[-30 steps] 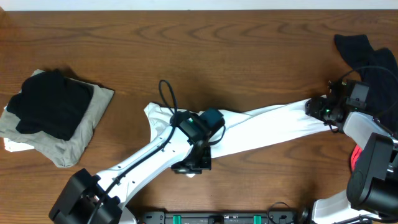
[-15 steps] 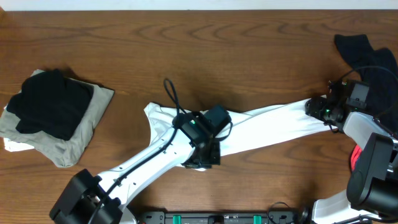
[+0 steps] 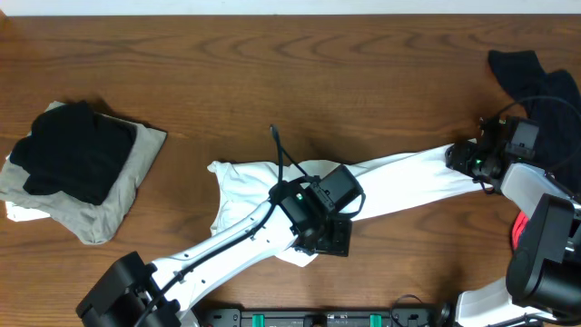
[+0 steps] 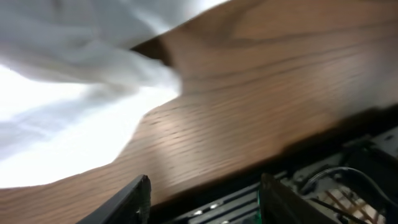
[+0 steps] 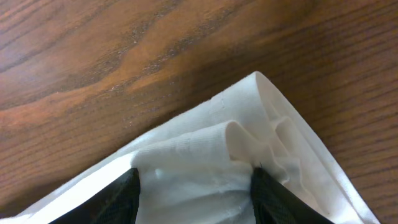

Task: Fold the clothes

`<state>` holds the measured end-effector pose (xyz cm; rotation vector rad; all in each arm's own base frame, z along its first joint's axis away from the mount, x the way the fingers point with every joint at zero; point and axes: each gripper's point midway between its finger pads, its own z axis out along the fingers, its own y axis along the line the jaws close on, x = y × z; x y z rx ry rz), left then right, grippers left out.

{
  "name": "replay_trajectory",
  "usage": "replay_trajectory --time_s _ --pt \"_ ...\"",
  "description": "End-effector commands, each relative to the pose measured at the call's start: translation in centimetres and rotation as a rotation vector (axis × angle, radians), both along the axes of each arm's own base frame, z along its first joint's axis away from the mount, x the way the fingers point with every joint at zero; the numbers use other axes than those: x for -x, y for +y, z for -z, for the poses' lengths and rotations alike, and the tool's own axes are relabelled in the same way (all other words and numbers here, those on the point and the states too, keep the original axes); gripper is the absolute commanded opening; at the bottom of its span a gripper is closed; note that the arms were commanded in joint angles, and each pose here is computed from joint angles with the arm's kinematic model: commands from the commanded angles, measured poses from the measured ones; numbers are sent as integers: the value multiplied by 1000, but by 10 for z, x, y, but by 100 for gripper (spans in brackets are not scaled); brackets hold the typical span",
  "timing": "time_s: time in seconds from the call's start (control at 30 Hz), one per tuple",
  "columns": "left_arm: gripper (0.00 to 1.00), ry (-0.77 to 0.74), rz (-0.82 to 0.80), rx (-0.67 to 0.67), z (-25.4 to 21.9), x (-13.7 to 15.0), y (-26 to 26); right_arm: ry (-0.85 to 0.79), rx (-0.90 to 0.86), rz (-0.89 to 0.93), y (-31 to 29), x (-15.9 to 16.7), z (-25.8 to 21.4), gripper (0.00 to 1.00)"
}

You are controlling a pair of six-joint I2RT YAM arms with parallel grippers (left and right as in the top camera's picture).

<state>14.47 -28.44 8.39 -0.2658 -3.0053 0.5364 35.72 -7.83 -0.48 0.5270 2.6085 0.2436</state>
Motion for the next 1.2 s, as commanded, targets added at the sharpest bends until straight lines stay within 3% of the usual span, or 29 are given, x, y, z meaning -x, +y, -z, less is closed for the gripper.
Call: replay_trajectory --time_s 0.0,0.23,0.5,0.67,0.93,1.17 --pt "57 -48 -29 -71 0 -9 18 311 -42 34 15 77 73 57" --pt "57 -49 -242 -431 7 -2 93 311 -41 33 15 77 73 57" --pt "49 -21 -376 -454 22 2 99 312 -42 33 15 77 73 58" --pt "50 5 -389 -496 38 13 113 310 -41 33 15 76 73 58" --pt "50 -41 -342 -396 56 3 96 313 -42 33 15 77 73 58" --pt "50 -7 -408 -428 58 11 103 313 -42 33 15 77 73 58"
